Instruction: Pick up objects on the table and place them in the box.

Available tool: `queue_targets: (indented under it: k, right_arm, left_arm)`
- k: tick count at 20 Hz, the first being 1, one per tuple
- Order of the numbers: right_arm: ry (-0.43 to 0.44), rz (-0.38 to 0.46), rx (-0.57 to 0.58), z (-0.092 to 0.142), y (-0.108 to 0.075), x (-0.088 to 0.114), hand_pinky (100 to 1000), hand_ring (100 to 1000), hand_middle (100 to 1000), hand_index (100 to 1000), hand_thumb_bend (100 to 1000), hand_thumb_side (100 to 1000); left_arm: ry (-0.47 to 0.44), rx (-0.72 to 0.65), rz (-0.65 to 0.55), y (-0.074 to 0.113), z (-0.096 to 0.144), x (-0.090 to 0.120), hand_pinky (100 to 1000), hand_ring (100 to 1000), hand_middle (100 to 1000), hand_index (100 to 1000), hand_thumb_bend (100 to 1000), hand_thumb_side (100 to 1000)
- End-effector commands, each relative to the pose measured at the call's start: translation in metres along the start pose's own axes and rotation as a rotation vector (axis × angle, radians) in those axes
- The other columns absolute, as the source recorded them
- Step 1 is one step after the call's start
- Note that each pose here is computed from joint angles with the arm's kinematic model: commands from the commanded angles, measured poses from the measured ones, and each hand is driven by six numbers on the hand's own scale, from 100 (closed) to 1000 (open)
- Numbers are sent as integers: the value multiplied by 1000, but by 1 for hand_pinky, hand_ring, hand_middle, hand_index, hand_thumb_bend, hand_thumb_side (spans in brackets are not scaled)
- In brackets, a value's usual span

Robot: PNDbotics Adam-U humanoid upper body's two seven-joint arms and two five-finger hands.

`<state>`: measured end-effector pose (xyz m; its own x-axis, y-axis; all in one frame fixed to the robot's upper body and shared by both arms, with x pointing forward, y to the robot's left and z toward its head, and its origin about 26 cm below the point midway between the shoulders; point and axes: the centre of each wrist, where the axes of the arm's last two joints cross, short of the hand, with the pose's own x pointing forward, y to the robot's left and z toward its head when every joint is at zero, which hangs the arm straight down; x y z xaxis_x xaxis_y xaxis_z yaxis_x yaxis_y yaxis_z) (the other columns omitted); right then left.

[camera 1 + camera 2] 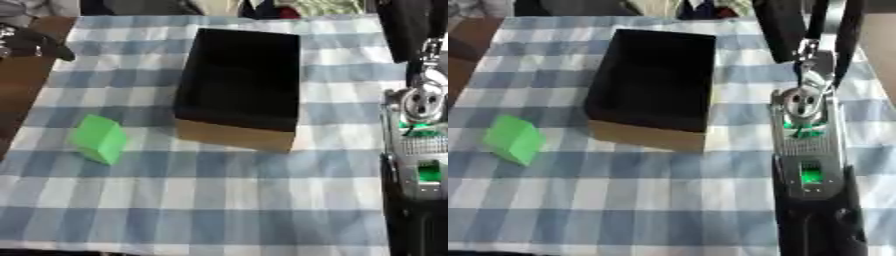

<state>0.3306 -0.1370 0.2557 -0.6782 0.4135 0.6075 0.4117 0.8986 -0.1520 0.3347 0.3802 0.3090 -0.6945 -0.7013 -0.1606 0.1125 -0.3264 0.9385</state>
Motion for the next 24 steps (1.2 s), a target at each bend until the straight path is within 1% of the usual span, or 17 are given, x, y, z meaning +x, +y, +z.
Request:
queue_targets:
  k: [1,5,12,17,20,24]
  right_arm:
    - [-18,-23,1,-1,0,6,812,896,746,933,100,636]
    - [-14,-27,0,-1,-1,5,812,897,746,934,100,639]
    - [-11,-34,-1,0,-1,5,812,898,747,935,100,644]
    - [-5,-38,-4,1,-2,4,812,898,747,936,100,648]
    - [1,-39,-6,2,-3,2,812,899,747,937,100,655]
    - [2,-44,-7,4,-3,2,812,898,747,937,100,654]
  left_arm:
    - [-18,-54,7,7,2,-5,848,870,908,1000,754,100]
    - [-36,-61,78,3,-6,-6,914,862,897,1000,693,100]
    - [-83,-63,164,8,-20,-2,954,861,891,1000,635,100]
    - [-98,-98,187,7,-27,1,980,863,887,998,626,100]
    - [-114,-112,187,9,-30,4,1000,869,880,987,622,100]
    - [-140,-139,171,11,-35,9,1000,878,894,993,634,100]
